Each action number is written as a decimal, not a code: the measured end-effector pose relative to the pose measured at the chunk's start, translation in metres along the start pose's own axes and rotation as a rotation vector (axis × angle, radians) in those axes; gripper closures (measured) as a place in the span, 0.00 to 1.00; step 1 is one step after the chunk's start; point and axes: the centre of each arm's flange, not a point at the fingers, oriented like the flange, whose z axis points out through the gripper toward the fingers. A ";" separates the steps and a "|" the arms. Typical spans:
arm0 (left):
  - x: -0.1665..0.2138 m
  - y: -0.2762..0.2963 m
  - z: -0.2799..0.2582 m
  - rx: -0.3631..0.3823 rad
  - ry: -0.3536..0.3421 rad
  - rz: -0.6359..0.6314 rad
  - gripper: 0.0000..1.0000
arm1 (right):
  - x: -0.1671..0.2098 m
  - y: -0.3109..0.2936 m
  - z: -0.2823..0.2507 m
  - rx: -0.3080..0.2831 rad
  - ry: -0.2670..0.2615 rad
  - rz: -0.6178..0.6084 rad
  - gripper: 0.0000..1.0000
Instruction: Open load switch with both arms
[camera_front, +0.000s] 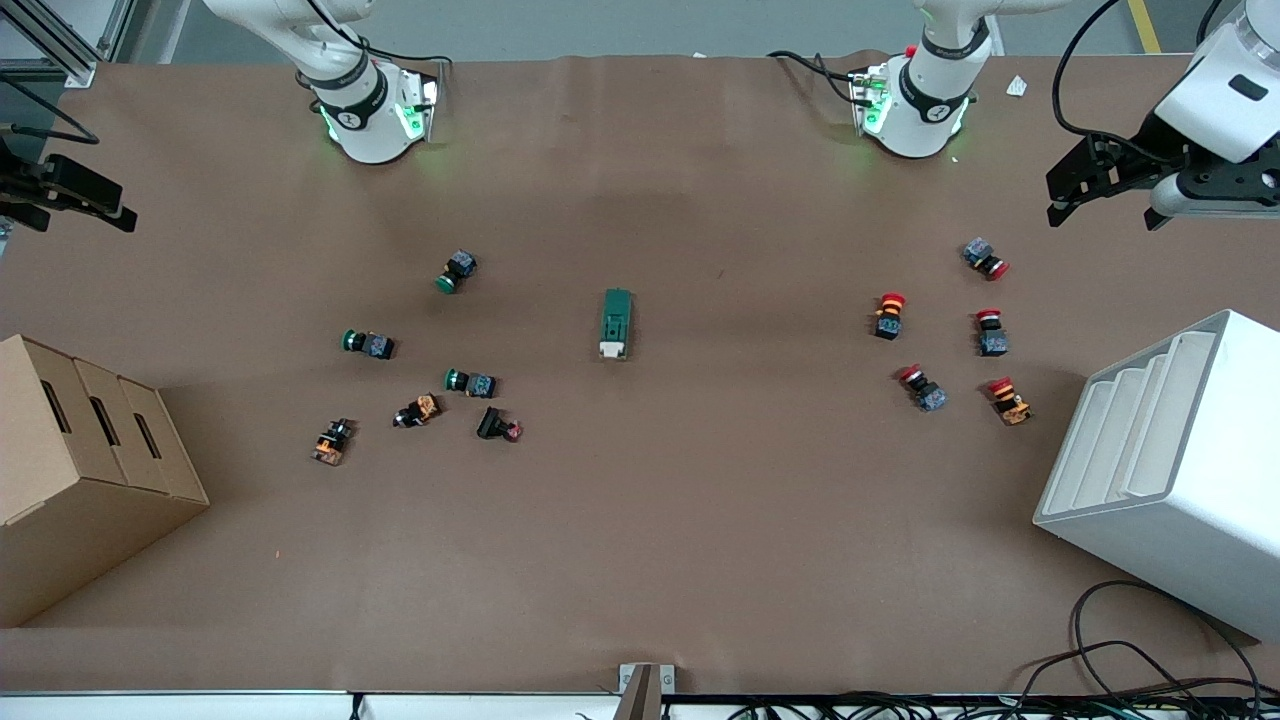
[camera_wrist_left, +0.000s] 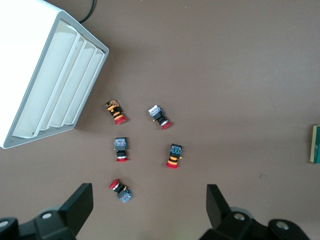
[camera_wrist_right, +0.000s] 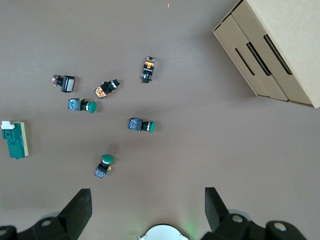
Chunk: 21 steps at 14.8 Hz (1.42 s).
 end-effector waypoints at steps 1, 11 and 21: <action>0.000 0.001 0.000 0.000 0.000 0.002 0.00 | 0.000 0.000 0.000 0.000 0.003 -0.003 0.00; -0.013 0.209 0.049 0.004 0.005 0.001 0.00 | 0.000 -0.003 -0.002 -0.013 0.010 -0.021 0.00; -0.139 0.499 0.256 0.070 0.158 -0.158 0.00 | 0.103 0.000 0.152 -0.055 -0.145 0.011 0.00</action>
